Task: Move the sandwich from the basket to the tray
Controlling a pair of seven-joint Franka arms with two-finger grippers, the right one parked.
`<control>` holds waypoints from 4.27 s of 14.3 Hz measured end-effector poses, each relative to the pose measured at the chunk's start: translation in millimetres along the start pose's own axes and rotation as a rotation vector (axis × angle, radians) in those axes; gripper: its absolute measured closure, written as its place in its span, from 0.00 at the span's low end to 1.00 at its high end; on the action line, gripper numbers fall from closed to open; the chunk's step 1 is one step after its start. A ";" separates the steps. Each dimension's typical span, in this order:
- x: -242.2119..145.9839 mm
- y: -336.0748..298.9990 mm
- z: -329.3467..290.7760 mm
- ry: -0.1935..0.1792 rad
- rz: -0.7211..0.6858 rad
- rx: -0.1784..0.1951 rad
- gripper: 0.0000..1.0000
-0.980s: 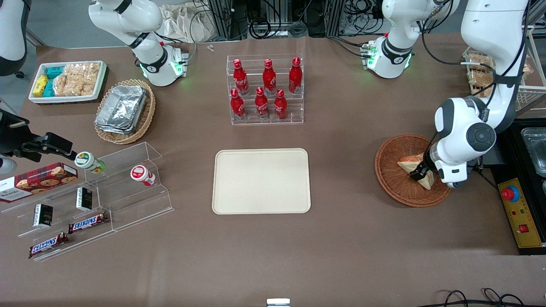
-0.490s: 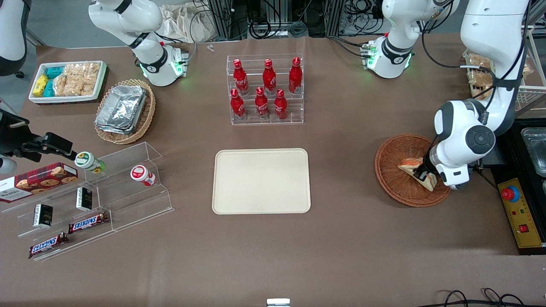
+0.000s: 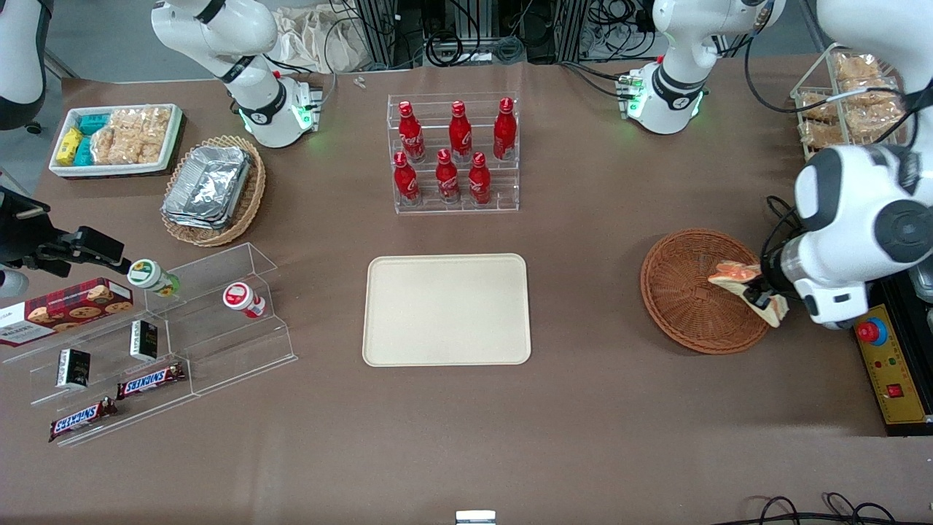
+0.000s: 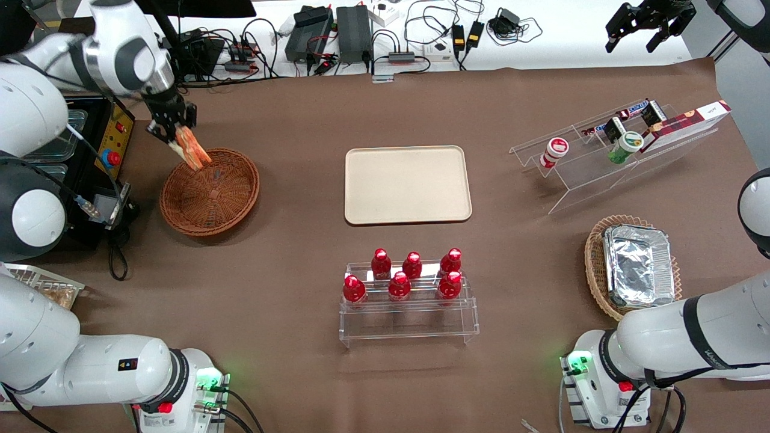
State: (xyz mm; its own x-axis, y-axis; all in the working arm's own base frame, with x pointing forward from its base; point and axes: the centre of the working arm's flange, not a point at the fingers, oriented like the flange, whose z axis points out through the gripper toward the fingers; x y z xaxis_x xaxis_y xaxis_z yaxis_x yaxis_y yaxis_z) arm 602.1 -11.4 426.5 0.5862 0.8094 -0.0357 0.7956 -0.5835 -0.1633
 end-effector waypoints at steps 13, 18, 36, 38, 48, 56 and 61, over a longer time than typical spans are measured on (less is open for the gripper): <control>-192.9 118.6 -85.5 -0.073 0.685 -0.141 0.80; -267.9 191.2 21.7 -0.096 0.807 -0.118 0.80; -378.5 238.4 183.5 -0.017 0.865 -0.014 0.37; -375.2 240.0 180.6 -0.006 0.853 -0.017 0.19; -237.0 213.4 -0.3 0.168 0.611 -0.161 0.00; -73.7 103.4 -97.9 0.113 0.652 -0.168 0.00; -5.4 27.4 -120.4 0.057 0.822 -0.112 0.00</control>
State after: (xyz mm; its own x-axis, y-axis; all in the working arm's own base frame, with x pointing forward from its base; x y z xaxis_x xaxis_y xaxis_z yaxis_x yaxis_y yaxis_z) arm 639.2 -39.9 541.0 0.9916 0.1195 -0.0501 0.1193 -0.9928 -0.0080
